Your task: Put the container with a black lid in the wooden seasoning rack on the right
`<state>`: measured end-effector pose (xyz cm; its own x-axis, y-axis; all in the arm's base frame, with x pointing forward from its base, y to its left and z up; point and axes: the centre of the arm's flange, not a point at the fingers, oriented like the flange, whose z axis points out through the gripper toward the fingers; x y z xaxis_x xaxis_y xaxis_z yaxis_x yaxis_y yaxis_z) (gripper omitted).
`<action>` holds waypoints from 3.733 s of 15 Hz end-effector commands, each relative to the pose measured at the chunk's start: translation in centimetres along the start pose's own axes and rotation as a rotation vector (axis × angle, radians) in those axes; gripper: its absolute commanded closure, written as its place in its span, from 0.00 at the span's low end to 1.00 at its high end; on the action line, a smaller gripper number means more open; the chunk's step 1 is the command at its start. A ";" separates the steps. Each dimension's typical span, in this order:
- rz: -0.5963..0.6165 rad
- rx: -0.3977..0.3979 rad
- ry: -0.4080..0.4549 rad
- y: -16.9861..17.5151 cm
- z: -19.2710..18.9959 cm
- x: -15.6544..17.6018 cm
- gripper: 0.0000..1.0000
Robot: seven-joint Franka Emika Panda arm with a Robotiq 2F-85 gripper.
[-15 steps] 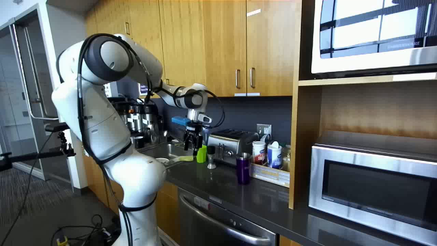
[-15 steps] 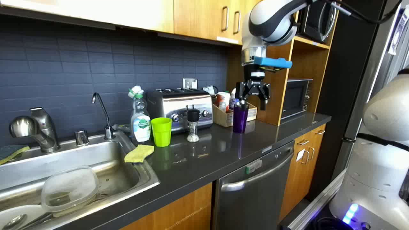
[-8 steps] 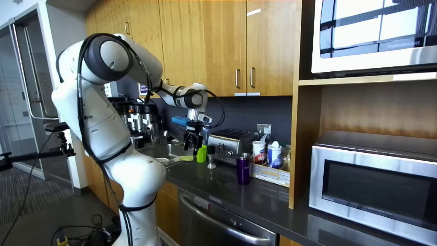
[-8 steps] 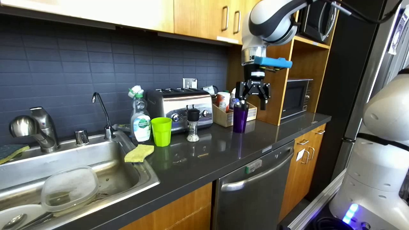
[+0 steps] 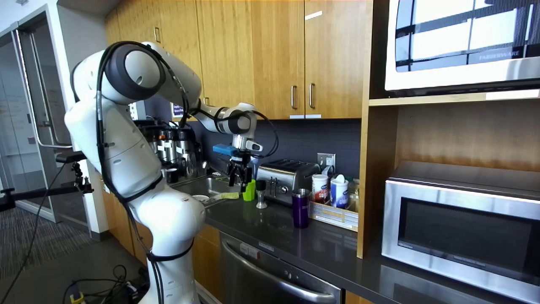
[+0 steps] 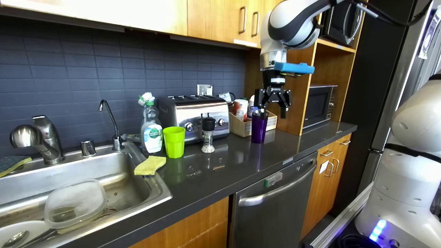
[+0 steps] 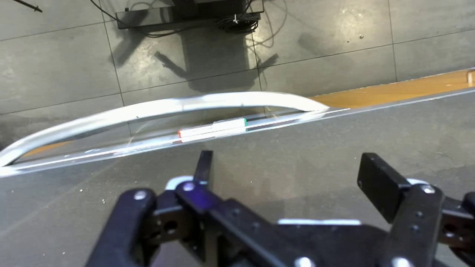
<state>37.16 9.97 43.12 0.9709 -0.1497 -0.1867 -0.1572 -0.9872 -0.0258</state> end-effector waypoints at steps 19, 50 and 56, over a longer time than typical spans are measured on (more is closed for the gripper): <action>-0.248 -0.024 0.414 -11.4 -2.9 13.3 0.00; -0.100 -0.023 0.243 -14.3 0.1 20.8 0.00; -0.099 -0.011 0.230 -14.2 1.1 20.9 0.00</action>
<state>59.22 20.62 38.69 0.9966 -0.0635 0.0522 -0.0625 -0.9978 -0.0206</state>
